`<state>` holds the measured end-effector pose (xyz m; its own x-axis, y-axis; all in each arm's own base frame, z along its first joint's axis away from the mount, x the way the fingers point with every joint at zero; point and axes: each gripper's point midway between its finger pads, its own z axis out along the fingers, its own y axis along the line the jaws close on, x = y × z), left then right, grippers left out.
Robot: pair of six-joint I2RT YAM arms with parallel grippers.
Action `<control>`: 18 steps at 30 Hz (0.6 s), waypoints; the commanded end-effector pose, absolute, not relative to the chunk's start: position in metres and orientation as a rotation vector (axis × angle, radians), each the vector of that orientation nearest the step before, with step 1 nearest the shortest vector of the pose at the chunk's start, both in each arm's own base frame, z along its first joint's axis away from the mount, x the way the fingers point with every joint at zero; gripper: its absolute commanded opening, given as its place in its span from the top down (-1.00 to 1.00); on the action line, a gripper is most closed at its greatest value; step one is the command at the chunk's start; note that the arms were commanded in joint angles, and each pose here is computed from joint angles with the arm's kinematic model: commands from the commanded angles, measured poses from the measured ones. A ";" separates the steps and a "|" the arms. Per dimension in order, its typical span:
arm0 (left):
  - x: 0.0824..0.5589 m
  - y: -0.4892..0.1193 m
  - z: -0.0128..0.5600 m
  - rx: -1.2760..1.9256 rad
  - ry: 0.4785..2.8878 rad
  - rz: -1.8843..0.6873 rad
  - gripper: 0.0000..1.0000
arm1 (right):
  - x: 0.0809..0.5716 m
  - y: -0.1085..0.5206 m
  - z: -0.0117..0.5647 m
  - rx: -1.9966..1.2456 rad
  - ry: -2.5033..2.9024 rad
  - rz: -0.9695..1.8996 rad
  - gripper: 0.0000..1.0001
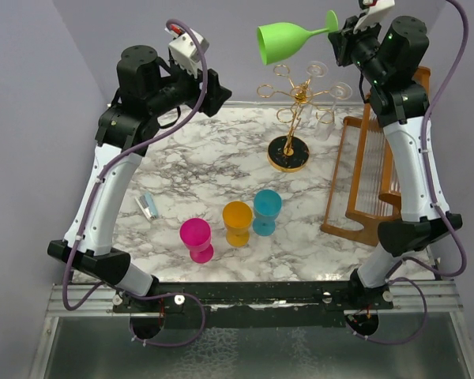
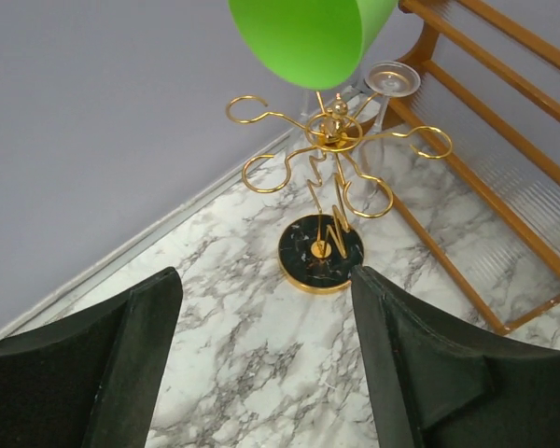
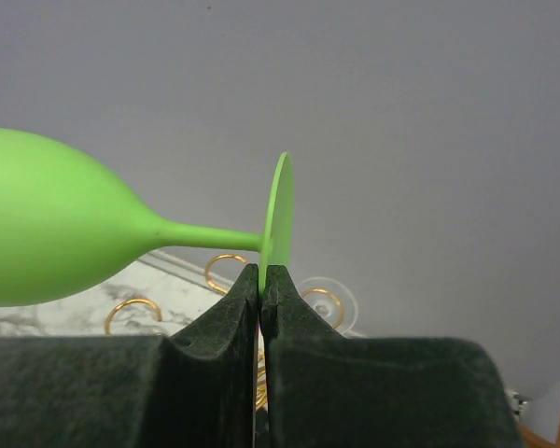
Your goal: Place the wine glass upside down on the wine glass rack
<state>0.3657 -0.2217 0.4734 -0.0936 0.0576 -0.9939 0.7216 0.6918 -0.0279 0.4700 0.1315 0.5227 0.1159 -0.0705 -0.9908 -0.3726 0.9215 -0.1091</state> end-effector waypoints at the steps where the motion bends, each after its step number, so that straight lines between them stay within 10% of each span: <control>1: 0.365 -0.200 0.475 0.641 1.585 -0.510 -0.59 | 0.485 0.102 0.547 -0.339 1.380 0.018 0.98; 18: 0.368 -0.189 0.463 0.627 1.606 -0.501 -0.90 | 0.536 0.063 0.557 -0.305 1.289 -0.413 0.98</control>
